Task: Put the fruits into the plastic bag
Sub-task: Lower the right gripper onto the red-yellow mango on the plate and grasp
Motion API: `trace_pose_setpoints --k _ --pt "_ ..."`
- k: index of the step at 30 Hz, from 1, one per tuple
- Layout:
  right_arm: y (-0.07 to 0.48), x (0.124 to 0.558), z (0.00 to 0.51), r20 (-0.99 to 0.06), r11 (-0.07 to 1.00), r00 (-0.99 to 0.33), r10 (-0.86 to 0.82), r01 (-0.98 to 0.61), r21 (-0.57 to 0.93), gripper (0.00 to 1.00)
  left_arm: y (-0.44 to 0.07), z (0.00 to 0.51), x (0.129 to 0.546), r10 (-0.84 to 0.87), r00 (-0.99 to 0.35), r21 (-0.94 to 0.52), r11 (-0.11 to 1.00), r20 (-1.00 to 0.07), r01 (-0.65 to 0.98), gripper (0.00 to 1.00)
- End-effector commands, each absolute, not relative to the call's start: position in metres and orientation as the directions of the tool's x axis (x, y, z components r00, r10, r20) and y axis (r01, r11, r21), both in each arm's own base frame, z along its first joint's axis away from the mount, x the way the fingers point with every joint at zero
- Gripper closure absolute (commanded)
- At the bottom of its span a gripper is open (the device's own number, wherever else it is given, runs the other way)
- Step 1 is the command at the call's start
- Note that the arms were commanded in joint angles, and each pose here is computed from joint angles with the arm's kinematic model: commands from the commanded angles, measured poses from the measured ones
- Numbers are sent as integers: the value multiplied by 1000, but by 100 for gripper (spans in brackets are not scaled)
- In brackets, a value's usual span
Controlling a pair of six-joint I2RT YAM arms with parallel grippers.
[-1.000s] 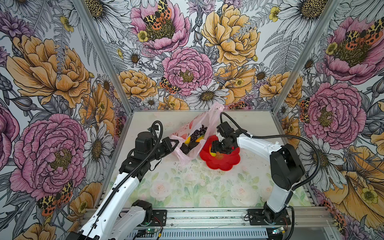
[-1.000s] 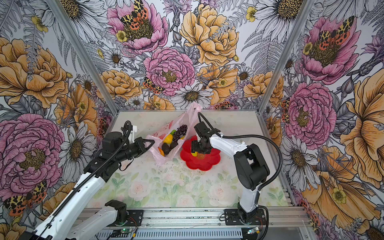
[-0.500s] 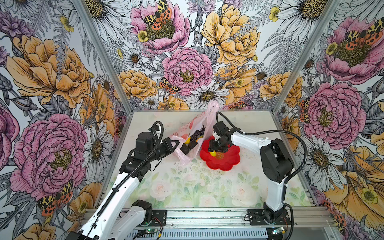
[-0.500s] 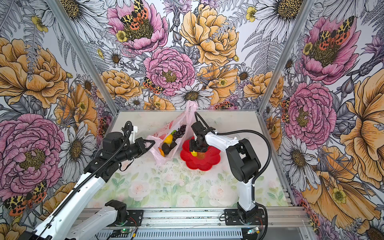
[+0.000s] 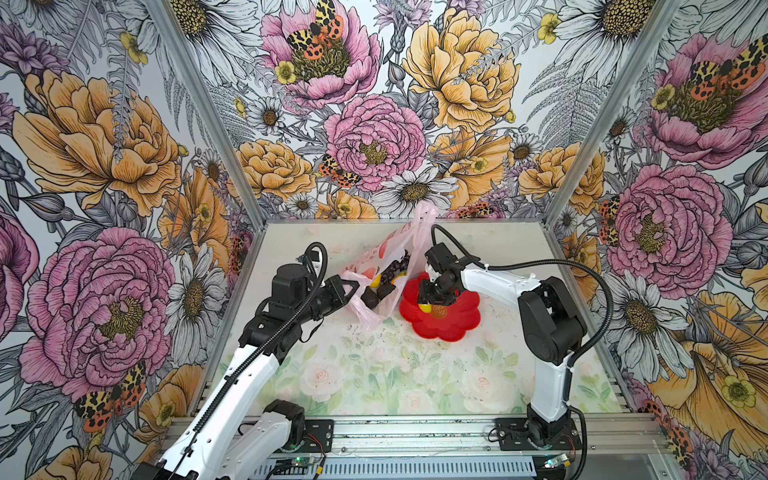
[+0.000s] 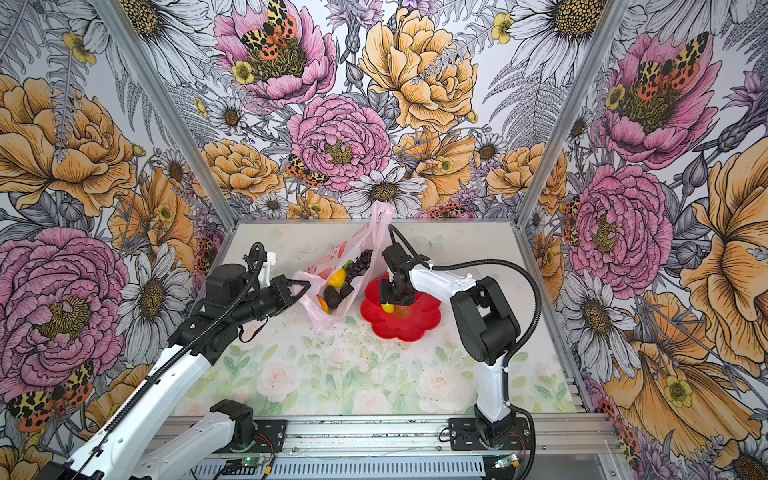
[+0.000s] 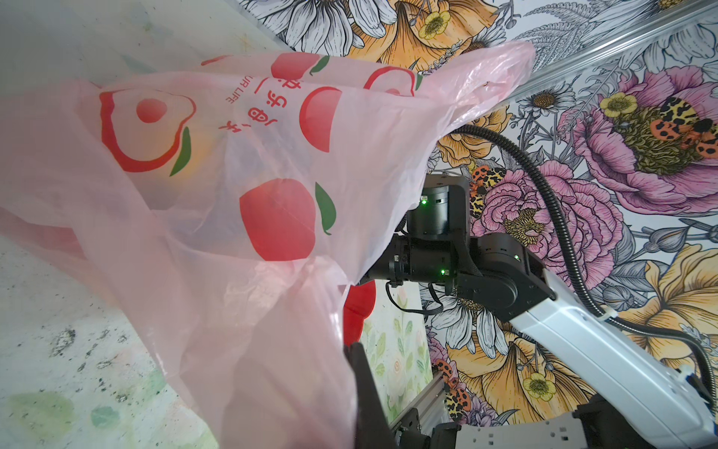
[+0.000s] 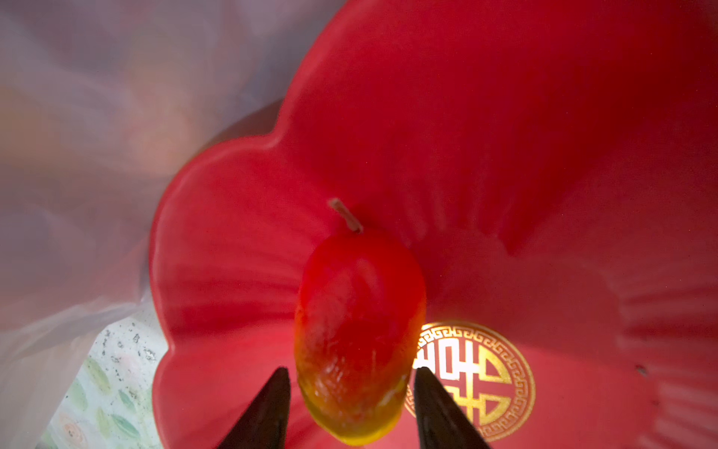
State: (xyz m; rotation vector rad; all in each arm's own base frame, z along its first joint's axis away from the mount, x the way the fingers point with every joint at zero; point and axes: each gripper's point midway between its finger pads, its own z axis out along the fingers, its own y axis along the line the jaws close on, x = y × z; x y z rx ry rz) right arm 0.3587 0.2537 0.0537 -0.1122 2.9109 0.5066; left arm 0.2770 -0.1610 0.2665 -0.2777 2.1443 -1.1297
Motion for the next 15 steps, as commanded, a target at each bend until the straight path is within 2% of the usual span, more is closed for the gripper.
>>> trace_pose_setpoints --k 1,9,15 --pt "258 364 53 -219 943 -975 -44 -113 313 40 -160 271 275 -472 -732 -785 605 -491 136 100" --pt "256 367 41 -215 957 -975 -48 -106 268 41 -155 273 273 -491 -726 -795 594 -481 124 100" --pt "253 368 44 -238 964 -970 -51 -110 242 51 -150 272 272 -508 -719 -800 589 -474 111 100"
